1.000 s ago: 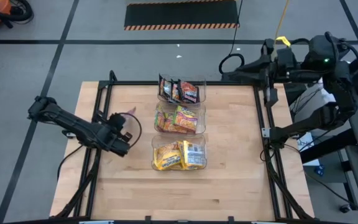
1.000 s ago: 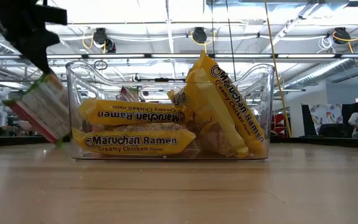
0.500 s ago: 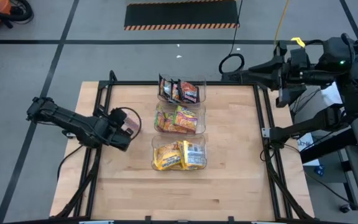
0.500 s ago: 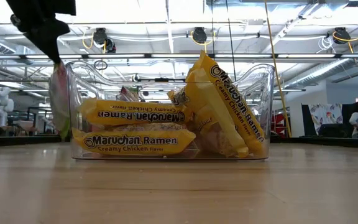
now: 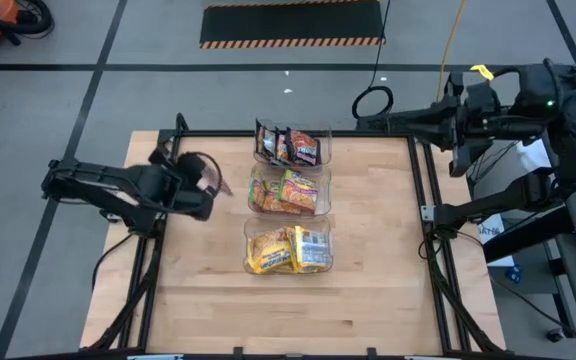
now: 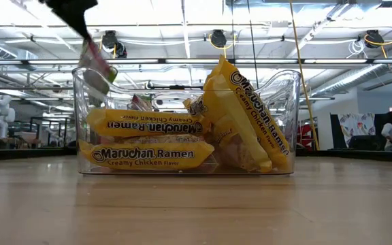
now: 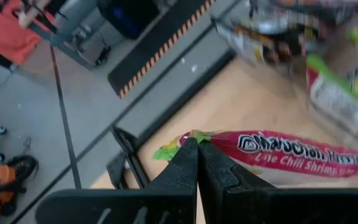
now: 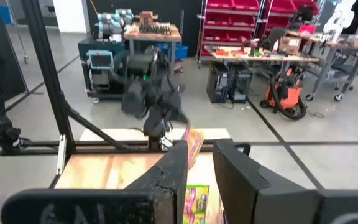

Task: Sort Maruchan noodles
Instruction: Put the green noodle pack into the center transparent bin

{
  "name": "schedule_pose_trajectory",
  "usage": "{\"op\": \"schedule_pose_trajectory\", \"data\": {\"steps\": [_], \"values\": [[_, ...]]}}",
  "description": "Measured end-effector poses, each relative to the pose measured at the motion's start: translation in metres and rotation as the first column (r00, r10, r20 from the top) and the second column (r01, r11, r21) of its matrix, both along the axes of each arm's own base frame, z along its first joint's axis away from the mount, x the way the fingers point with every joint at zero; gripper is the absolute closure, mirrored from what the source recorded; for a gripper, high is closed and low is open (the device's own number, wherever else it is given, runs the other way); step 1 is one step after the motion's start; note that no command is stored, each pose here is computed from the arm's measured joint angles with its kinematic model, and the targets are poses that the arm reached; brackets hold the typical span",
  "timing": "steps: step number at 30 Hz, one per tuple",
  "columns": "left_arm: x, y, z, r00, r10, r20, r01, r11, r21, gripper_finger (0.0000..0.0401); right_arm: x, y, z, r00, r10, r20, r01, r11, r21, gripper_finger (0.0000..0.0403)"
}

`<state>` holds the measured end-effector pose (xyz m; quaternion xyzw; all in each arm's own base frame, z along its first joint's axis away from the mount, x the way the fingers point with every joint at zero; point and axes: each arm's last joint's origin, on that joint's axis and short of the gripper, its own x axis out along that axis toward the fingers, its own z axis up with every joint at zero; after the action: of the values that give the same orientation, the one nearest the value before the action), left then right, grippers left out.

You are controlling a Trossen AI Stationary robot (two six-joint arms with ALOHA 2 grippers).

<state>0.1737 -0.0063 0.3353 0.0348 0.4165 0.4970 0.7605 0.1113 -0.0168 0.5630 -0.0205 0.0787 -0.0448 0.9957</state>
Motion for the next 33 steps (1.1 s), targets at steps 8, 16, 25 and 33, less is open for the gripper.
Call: {"op": "schedule_pose_trajectory", "data": {"steps": [8, 16, 25, 33], "values": [[-0.002, 0.014, 0.061, 0.997, -0.042, 0.071, 0.033, 0.991, 0.133, 0.0401, -0.001, 0.000, -0.008, 0.997, 0.000, -0.079, 0.001, 1.000, 0.014, 0.0332], [0.016, 0.022, 0.094, 0.989, -0.140, 0.050, 0.127, 0.972, 0.200, 0.0401, -0.001, 0.000, -0.007, 0.997, 0.001, -0.077, 0.000, 1.000, 0.010, 0.0332], [0.056, 0.027, 0.103, 0.975, -0.223, 0.024, 0.208, 0.938, 0.278, 0.0401, -0.006, 0.001, -0.006, 0.998, 0.001, -0.066, 0.000, 1.000, 0.008, 0.0332], [0.091, 0.026, 0.103, 0.955, -0.293, 0.052, 0.260, 0.907, 0.332, 0.0401, -0.010, 0.002, -0.006, 0.998, 0.001, -0.057, 0.000, 1.000, 0.006, 0.0332]]}}
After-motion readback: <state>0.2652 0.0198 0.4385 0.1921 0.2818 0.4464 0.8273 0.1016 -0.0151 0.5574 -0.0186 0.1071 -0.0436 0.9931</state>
